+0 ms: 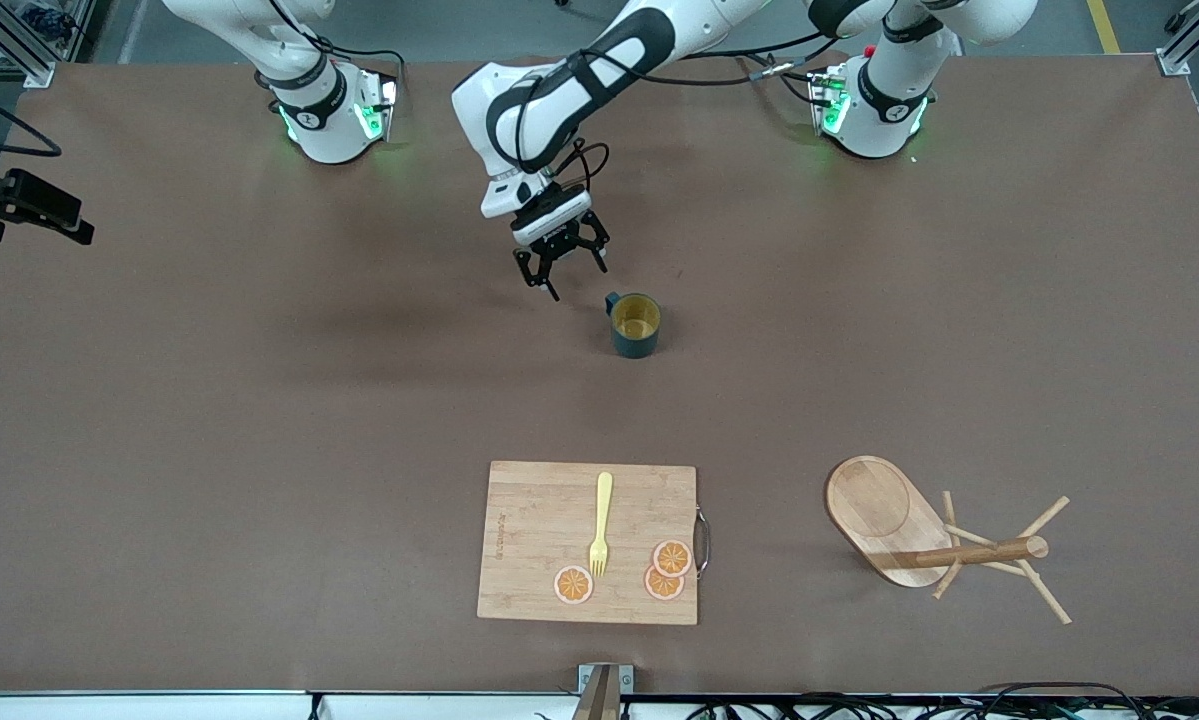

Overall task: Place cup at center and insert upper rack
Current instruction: 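Lower the left gripper and grasp the teal mug handle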

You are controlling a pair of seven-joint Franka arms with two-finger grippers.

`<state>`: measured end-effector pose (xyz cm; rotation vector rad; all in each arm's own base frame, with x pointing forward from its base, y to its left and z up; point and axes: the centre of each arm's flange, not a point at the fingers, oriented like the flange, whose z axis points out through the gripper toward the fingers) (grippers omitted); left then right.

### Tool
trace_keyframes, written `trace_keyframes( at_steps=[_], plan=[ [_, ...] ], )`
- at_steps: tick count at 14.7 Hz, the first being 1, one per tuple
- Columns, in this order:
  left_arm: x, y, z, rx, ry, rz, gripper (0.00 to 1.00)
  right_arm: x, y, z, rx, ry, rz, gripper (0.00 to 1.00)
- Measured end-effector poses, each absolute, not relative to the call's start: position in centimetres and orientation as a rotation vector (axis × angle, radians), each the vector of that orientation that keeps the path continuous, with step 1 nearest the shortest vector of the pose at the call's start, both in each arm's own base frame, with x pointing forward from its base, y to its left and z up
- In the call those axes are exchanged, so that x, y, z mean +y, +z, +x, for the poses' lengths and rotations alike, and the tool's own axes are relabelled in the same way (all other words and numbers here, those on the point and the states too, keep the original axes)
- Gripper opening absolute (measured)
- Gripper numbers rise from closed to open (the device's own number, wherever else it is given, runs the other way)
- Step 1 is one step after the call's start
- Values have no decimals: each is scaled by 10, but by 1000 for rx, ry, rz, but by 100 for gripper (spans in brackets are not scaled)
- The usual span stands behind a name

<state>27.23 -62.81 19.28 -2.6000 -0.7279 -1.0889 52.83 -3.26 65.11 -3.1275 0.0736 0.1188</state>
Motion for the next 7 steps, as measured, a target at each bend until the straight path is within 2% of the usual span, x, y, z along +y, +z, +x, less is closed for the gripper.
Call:
trace_keyframes(
  at_steps=[4, 7],
  plan=[
    [-612, 158, 242, -768, -1247, -2527, 99, -32, 658, 523, 73, 96, -3128, 100],
    [-597, 142, 236, -701, -1401, -2468, 98, -37, 659, 522, 97, 84, -3094, 100]
  ],
)
